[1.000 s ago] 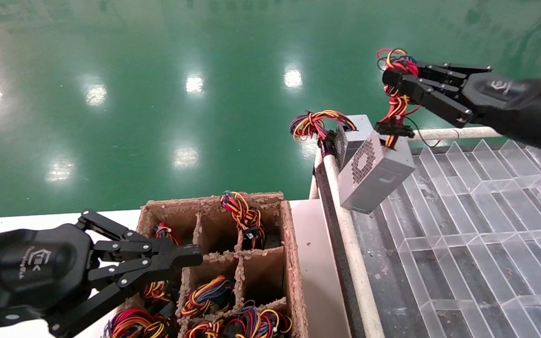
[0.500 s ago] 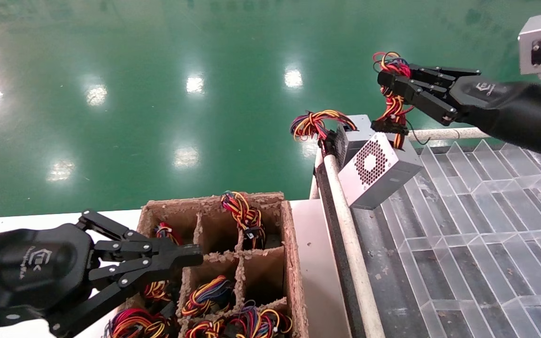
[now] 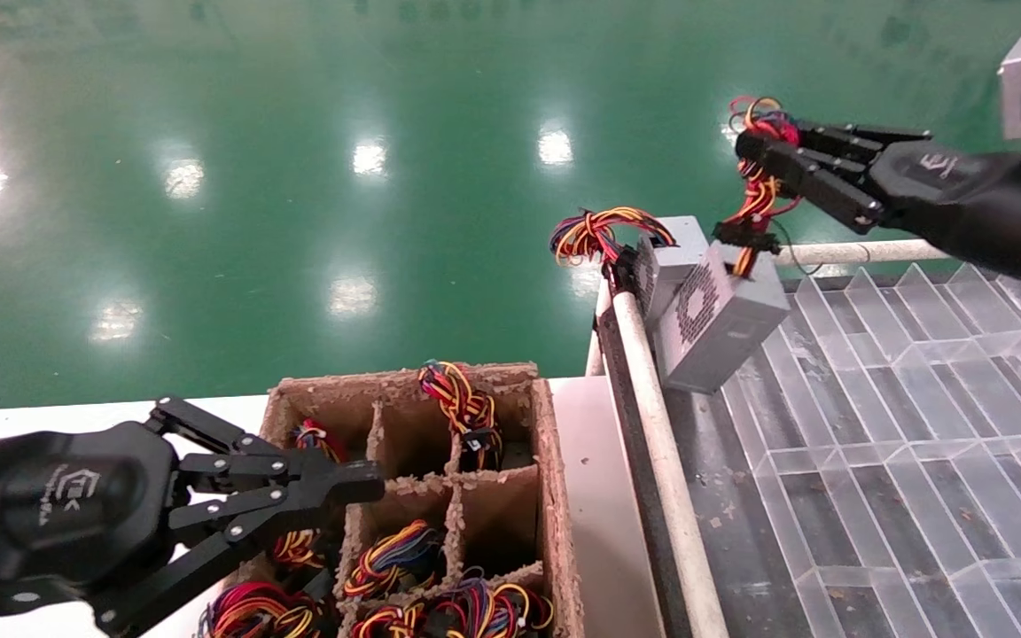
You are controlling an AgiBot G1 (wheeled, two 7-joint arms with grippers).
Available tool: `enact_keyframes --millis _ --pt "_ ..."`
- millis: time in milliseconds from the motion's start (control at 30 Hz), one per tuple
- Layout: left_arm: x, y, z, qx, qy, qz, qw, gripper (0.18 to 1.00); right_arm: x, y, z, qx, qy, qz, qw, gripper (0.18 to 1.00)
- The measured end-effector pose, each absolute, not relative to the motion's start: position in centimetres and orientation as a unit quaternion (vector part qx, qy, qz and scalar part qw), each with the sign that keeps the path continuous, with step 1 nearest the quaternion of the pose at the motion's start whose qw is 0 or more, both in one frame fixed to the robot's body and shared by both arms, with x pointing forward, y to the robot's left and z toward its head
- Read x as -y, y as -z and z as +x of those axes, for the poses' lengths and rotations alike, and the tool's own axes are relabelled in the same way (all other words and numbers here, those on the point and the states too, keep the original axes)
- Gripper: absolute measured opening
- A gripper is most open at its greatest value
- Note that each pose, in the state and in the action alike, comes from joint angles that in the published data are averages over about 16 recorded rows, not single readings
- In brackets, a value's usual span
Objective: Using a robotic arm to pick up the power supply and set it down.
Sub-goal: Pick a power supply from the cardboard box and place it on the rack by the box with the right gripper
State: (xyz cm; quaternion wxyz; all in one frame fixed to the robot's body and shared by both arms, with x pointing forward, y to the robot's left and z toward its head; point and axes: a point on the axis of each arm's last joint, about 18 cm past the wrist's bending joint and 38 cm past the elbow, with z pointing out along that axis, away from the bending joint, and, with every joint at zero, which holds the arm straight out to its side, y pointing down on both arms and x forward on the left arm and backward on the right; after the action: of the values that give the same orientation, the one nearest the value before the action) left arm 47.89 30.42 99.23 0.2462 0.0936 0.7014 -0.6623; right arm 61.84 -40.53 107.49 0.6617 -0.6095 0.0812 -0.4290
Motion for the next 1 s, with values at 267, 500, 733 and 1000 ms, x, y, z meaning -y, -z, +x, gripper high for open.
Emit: enact_keyframes --millis 267,500,733,1000 --pt "-30.4 -99.2 47.9 -0.701 0.662 0.094 0.246 0.192 39.2 -106.5 63.0 -0.083 0.423 -0.617 0.658 0.296" --pt "-30.4 -99.2 47.9 -0.701 0.662 0.094 0.246 0.192 37.7 -105.8 64.2 -0.082 0.418 -0.626 0.654 0.296" --pt "-30.4 -99.2 47.9 -0.701 0.662 0.094 0.246 0.192 36.6 -105.8 64.8 -0.079 0.414 -0.634 0.648 0.296" --pt "-30.4 -99.2 47.9 -0.701 0.662 0.094 0.246 0.192 36.1 -106.2 64.9 -0.076 0.409 -0.641 0.644 0.312"
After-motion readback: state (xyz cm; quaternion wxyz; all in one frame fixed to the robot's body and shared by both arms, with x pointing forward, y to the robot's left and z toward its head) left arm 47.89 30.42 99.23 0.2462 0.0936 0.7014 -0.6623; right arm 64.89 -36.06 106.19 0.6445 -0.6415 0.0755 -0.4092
